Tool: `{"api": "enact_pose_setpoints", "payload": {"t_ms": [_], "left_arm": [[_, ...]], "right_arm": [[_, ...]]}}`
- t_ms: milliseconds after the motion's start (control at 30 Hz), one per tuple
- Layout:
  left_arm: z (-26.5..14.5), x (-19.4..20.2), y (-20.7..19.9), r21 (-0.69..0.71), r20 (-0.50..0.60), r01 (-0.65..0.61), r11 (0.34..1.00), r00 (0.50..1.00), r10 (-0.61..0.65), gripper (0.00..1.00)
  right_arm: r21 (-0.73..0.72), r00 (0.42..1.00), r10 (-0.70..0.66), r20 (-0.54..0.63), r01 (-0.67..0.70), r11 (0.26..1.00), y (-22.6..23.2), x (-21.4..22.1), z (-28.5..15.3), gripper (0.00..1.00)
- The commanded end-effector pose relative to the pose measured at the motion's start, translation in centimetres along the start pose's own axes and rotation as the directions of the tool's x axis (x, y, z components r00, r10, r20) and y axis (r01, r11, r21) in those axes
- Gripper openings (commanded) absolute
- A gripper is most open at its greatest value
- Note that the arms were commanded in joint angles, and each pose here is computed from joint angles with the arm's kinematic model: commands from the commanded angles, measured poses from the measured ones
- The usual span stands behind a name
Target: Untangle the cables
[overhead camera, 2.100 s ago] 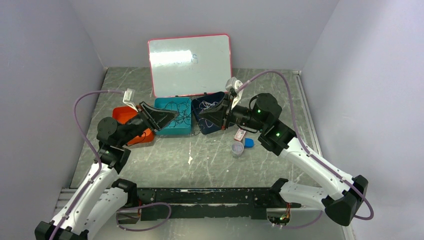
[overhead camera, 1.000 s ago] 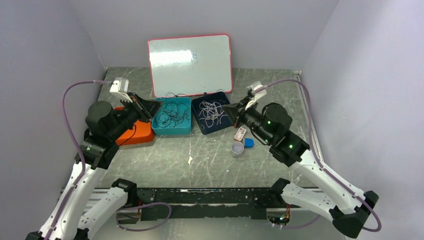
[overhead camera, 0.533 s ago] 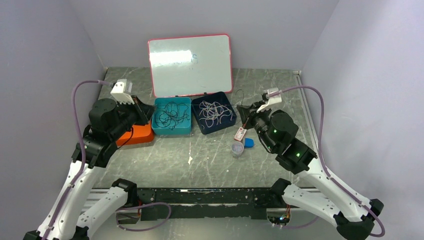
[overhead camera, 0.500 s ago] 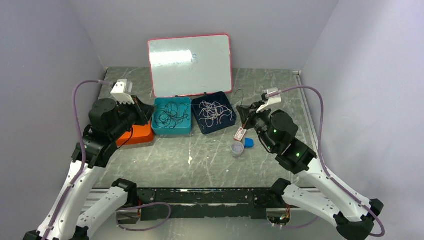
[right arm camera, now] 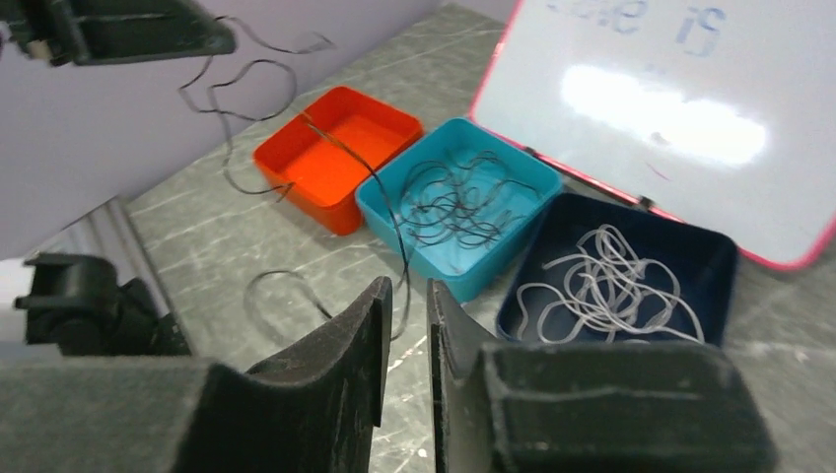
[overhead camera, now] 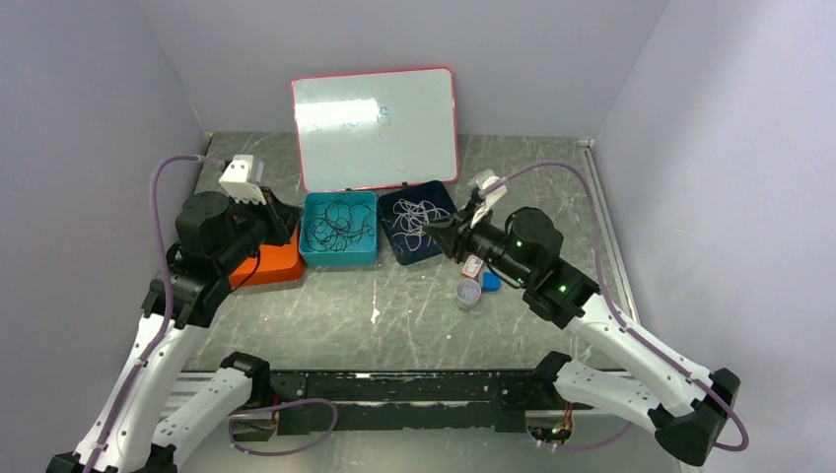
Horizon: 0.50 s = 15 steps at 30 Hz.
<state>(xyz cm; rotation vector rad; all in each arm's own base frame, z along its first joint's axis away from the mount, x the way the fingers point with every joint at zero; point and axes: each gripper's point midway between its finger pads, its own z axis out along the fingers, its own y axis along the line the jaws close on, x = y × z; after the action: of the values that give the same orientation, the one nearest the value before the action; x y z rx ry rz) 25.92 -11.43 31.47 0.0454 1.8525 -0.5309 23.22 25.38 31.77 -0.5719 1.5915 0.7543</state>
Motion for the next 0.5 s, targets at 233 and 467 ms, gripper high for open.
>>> {"api": "enact_pose_setpoints", "payload": {"t_ms": [233,467], "left_arm": [[-1.7,-6.4,-1.3,-0.003,0.138,-0.049,0.999,0.989,0.049,0.07],[-2.5,-9.5,-0.8,-0.075,0.18,-0.092,0.993,0.978,0.104,0.07]], "right_arm": [[-0.284,0.999,-0.045,-0.024,0.036,0.958,4.6,0.5,1.4,0.36],[-0.258,0.999,-0.036,-0.025,0.029,0.966,4.1,1.2,0.7,0.37]]}}
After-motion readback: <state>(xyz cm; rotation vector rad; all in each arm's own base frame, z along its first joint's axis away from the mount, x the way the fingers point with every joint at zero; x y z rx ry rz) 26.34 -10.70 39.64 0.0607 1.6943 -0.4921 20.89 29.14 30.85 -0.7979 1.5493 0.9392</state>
